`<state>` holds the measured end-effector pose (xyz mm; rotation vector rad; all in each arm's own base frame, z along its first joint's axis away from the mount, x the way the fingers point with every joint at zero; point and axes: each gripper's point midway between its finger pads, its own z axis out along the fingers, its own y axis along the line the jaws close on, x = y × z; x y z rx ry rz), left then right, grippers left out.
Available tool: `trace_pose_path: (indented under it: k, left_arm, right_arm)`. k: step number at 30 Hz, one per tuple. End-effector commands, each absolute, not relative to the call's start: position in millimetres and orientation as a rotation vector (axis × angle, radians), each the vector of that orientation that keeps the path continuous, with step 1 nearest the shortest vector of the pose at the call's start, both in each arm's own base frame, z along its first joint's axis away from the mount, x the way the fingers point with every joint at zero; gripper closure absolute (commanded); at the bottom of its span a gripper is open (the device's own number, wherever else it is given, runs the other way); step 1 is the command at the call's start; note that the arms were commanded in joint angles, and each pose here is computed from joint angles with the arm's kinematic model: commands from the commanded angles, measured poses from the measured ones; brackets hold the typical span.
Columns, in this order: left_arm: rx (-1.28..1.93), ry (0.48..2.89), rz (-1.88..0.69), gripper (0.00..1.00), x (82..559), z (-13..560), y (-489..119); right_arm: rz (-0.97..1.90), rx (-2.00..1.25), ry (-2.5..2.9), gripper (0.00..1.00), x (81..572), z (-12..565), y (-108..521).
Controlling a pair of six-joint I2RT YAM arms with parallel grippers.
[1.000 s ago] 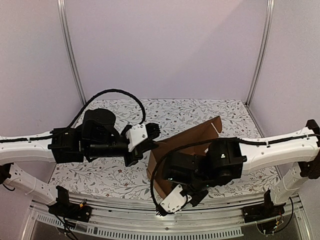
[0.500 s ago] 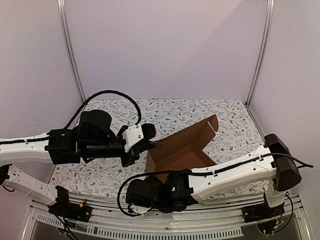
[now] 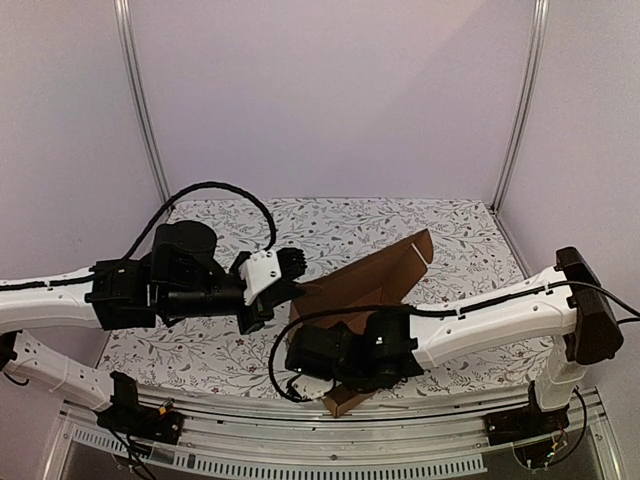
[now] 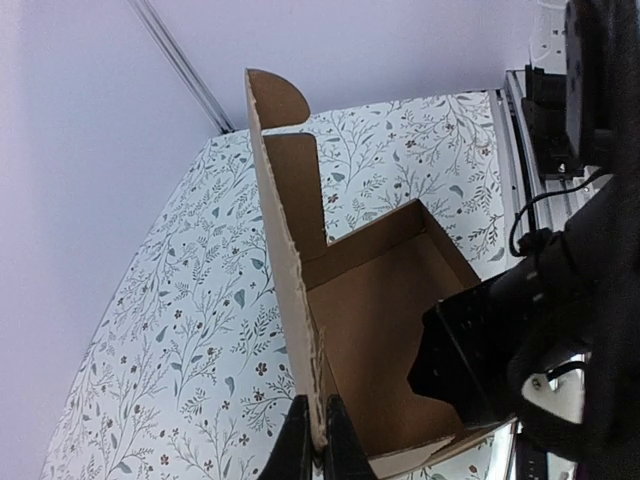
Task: Fold the paper box
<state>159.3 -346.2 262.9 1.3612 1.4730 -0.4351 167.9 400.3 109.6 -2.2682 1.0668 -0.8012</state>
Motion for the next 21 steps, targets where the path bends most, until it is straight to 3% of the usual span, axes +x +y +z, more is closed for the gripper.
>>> trace_pose_path:
  k: [1,5,9,14,21]
  left_arm:
    - [1.506,1.622,-0.358,1.00,158,206,-332]
    - [1.503,1.623,-0.349,1.00,161,206,-333]
    - [1.504,1.628,-0.357,1.00,160,206,-332]
    - [1.507,1.631,-0.357,1.00,159,206,-329]
    - [1.516,1.624,-0.339,1.00,159,206,-325]
  right_arm:
    - [-0.548,-2.418,0.950,0.94,101,113,406]
    - [-0.468,-2.452,0.831,0.94,66,118,424]
    - [-0.482,-2.358,0.803,0.95,66,135,463]
    - [-0.626,-2.272,0.787,0.94,96,131,488]
    - [-0.797,-2.318,0.952,0.93,167,94,437]
